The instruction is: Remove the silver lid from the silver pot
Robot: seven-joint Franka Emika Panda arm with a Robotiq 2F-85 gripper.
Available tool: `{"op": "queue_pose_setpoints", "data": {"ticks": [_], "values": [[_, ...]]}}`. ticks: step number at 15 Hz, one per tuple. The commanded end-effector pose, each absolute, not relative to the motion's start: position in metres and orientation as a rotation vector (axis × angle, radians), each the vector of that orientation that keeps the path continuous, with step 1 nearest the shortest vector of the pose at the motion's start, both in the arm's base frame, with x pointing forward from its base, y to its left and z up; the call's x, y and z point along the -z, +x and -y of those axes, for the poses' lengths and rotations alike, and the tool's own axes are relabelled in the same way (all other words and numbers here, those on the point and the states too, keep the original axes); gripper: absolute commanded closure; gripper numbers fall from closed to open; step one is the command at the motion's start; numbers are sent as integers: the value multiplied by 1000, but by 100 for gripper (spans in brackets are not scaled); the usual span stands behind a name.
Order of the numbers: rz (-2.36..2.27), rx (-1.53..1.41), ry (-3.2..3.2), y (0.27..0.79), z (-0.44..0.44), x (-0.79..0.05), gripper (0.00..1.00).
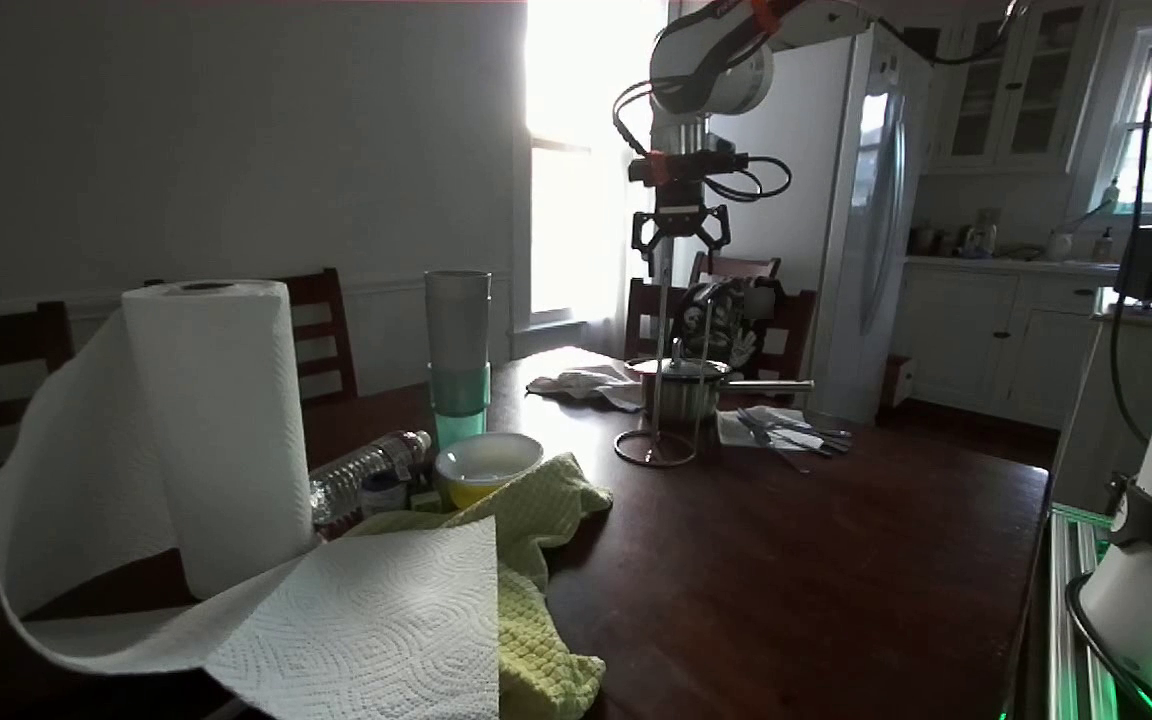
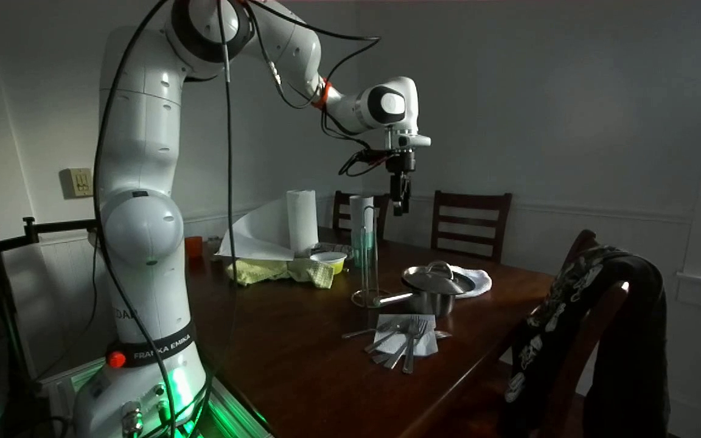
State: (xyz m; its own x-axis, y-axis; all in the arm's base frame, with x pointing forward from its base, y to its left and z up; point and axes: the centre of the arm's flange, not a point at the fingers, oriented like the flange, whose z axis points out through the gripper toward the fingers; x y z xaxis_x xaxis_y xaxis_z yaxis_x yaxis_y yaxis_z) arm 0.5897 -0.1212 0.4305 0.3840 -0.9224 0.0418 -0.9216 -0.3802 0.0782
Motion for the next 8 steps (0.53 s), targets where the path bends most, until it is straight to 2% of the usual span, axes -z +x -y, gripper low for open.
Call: {"op": "queue_pose_setpoints", "data": {"ticks": [1,8], "values": [[1716,97,2578,626,144,-418,0],[1698,233,2575,651,189,-373,0]]}}
